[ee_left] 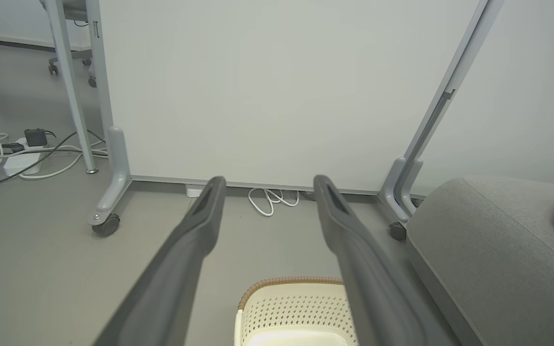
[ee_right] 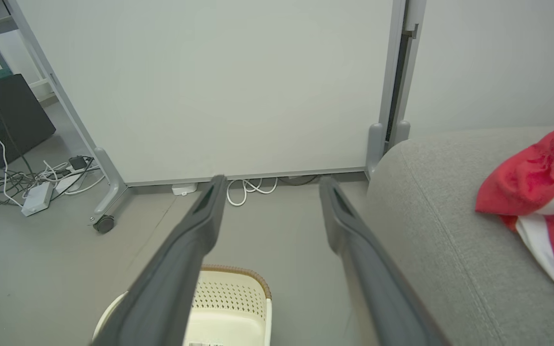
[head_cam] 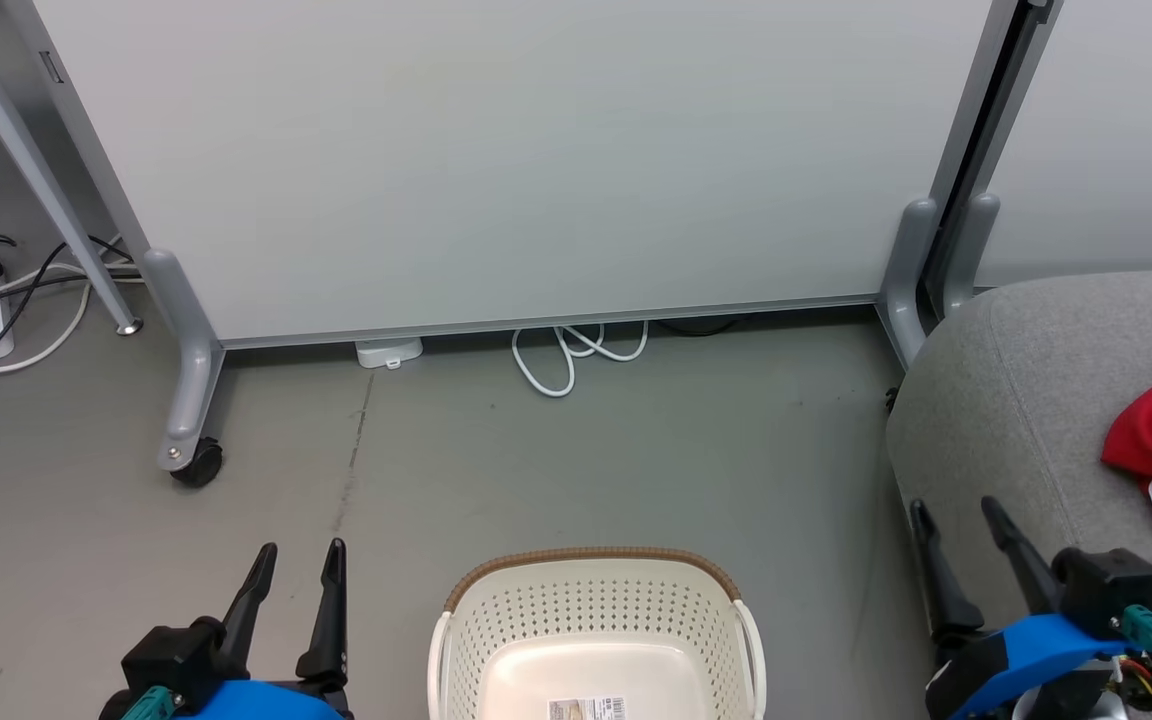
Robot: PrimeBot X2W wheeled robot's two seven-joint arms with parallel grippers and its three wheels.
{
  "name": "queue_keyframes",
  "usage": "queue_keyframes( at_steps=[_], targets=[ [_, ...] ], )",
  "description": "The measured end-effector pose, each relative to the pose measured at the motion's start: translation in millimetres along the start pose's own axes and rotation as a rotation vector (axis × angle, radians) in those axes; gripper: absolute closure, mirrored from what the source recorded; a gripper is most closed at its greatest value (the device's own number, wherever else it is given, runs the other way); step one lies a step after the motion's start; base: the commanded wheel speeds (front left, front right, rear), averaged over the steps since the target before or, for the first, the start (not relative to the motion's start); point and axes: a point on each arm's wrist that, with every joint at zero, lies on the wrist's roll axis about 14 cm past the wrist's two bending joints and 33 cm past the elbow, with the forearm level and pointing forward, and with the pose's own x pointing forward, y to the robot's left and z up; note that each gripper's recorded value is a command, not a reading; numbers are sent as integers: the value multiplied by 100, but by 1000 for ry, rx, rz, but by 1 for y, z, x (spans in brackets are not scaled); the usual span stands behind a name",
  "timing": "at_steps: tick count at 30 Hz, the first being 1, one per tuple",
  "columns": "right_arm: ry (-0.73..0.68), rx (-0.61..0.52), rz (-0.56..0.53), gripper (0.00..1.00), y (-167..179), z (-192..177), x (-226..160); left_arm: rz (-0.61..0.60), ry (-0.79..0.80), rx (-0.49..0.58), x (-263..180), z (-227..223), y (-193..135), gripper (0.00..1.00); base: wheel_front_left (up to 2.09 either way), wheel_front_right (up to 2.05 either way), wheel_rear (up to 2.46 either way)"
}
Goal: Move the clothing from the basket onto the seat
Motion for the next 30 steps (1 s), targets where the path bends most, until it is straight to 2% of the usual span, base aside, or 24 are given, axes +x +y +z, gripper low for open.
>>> queue_keyframes(
  at_steps=[17, 18, 30],
  targets=[
    [22, 28, 5, 0, 4, -12, -6, -2, 22, -3, -1, -8, -2, 0, 0, 0, 0],
    [22, 30, 5, 100, 4, -12, -6, -4, 23, -4, -1, -8, -3, 100, 0, 0, 0],
    [176, 59, -24, 100, -1, -62, -26, 50, 169, -44, -27, -57, 4, 100, 0, 0, 0]
  ],
)
